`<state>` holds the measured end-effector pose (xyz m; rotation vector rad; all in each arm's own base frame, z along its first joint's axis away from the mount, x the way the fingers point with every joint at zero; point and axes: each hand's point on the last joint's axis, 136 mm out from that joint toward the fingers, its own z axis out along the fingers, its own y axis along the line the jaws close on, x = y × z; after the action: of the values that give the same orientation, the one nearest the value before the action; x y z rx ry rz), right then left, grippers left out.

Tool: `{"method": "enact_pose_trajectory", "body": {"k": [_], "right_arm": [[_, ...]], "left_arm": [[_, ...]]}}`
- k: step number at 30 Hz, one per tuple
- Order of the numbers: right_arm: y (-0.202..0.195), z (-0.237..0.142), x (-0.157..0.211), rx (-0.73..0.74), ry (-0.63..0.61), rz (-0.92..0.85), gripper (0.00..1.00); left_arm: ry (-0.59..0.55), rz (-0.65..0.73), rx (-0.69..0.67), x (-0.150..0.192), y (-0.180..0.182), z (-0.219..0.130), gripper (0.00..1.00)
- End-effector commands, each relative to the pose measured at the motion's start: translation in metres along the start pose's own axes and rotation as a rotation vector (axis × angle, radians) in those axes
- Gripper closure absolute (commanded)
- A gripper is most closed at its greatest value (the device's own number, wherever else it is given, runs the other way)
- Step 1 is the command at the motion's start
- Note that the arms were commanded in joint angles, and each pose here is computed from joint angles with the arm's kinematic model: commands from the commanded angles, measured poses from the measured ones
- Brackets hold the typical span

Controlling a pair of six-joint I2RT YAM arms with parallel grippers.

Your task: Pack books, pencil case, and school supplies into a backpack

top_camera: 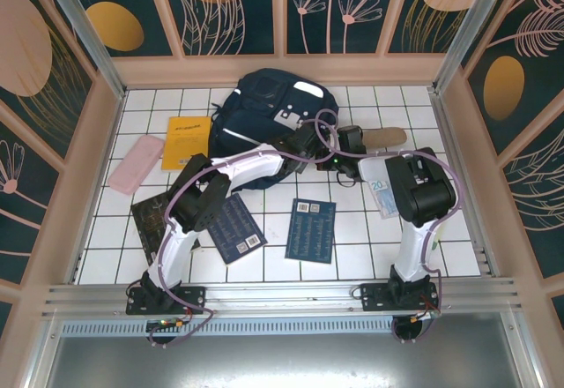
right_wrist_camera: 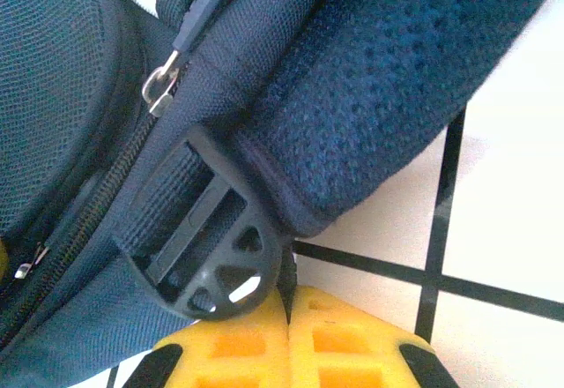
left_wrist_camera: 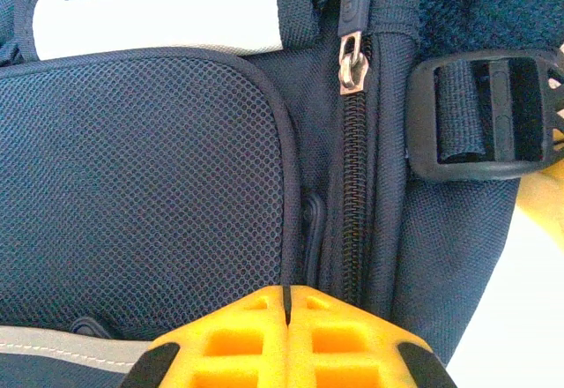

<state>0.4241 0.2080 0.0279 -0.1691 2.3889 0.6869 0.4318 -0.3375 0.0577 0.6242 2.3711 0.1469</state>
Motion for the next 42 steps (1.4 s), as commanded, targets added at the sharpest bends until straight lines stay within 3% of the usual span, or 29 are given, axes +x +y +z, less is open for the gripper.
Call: {"method": "enact_pose_trajectory", "body": {"k": [1,7,23,26,28,30,33,42], "right_arm": [[0.013,-0.019,-0.004,-0.010,-0.036,-0.029,1.00],[0.046,-0.031,0.012,-0.072,-0.020,-0.063,1.00],[0.162,-0.008,0.065,-0.247,0.093,-0.158,1.00],[0.150,-0.012,0.056,-0.217,0.064,-0.115,0.99],[0.140,-0.018,0.049,-0.207,0.044,-0.081,0.79],[0.129,-0.027,0.039,-0.194,0.017,-0.050,0.68],[0.111,-0.040,0.026,-0.177,-0.020,0.005,0.62],[0.068,-0.065,-0.009,-0.146,-0.120,0.190,0.58]], "left_arm": [[0.041,-0.097,-0.001,0.009,0.025,0.006,1.00],[0.056,-0.215,0.032,0.011,0.040,0.022,1.00],[0.043,-0.303,0.081,-0.003,0.052,0.032,1.00],[0.030,-0.338,0.091,-0.006,0.059,0.020,0.98],[0.021,-0.354,0.101,-0.007,0.061,0.008,0.90],[0.009,-0.378,0.105,-0.009,0.066,-0.006,0.79],[0.000,-0.416,0.108,-0.007,0.071,-0.022,0.72],[0.002,-0.607,0.131,0.017,0.077,-0.049,0.71]]}}
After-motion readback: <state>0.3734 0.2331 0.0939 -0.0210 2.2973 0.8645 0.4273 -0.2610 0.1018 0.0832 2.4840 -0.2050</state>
